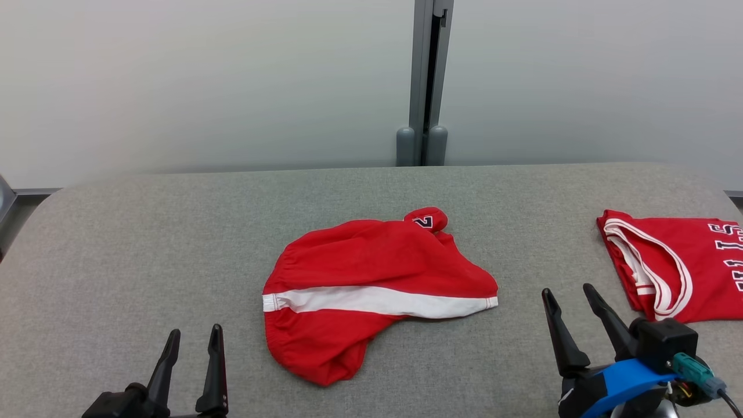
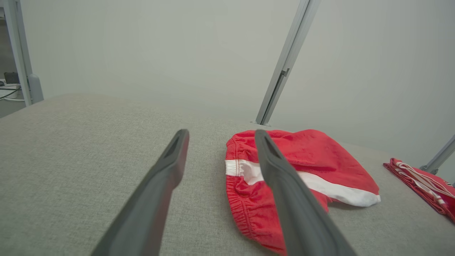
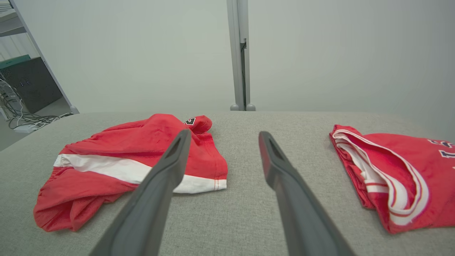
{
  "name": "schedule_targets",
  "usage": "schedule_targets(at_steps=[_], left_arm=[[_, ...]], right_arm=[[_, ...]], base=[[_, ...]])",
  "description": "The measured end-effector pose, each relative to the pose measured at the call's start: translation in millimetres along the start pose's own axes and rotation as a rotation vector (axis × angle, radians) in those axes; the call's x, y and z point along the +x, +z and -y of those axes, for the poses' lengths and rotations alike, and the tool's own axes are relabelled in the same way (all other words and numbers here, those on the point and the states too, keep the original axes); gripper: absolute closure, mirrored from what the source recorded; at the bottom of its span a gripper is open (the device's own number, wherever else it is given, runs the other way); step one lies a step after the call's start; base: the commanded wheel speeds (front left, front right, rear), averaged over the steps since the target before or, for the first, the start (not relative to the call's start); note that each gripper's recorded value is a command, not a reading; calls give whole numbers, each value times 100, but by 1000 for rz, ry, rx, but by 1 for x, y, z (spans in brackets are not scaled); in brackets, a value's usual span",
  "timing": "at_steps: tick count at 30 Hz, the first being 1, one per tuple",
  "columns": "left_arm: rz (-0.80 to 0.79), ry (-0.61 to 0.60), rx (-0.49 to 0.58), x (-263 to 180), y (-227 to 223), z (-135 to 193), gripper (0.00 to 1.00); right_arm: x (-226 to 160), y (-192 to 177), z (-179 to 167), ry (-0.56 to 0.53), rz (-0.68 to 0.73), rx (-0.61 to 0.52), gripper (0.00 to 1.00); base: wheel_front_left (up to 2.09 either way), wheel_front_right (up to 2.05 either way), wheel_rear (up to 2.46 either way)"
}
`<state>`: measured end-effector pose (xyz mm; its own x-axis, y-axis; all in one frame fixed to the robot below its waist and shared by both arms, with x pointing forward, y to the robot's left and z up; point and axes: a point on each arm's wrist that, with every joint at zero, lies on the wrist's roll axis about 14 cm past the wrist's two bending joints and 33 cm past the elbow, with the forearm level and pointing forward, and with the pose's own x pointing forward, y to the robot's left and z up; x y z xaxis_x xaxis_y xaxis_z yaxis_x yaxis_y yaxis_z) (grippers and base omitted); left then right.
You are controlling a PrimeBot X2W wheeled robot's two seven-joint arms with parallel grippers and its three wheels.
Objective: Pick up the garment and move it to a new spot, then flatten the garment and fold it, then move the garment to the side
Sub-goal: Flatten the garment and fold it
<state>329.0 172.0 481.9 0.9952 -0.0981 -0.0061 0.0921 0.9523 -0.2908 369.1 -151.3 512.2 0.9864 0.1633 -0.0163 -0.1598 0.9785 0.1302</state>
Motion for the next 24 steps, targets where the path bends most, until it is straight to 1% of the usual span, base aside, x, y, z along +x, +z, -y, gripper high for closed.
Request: schedule_targets(at_steps=[12,18,21,24], left_arm=[[-25,-11,16,4,-5,1,0],[-38,-12,20,5,-7,1,0],[-58,-17,27,6,-10,1,0],[-107,-31,67,12,-17,0,0]], right_arm=[[-2,-5,3,-15,-15,7,0],[0,-9,-1,-6,-30,6,0],[2,-16,-6,10,-61,6,0],[8,-22,-7,16,-104,4,0]], base=[[0,0,0],[0,0,0],[0,0,0],[0,0,0]])
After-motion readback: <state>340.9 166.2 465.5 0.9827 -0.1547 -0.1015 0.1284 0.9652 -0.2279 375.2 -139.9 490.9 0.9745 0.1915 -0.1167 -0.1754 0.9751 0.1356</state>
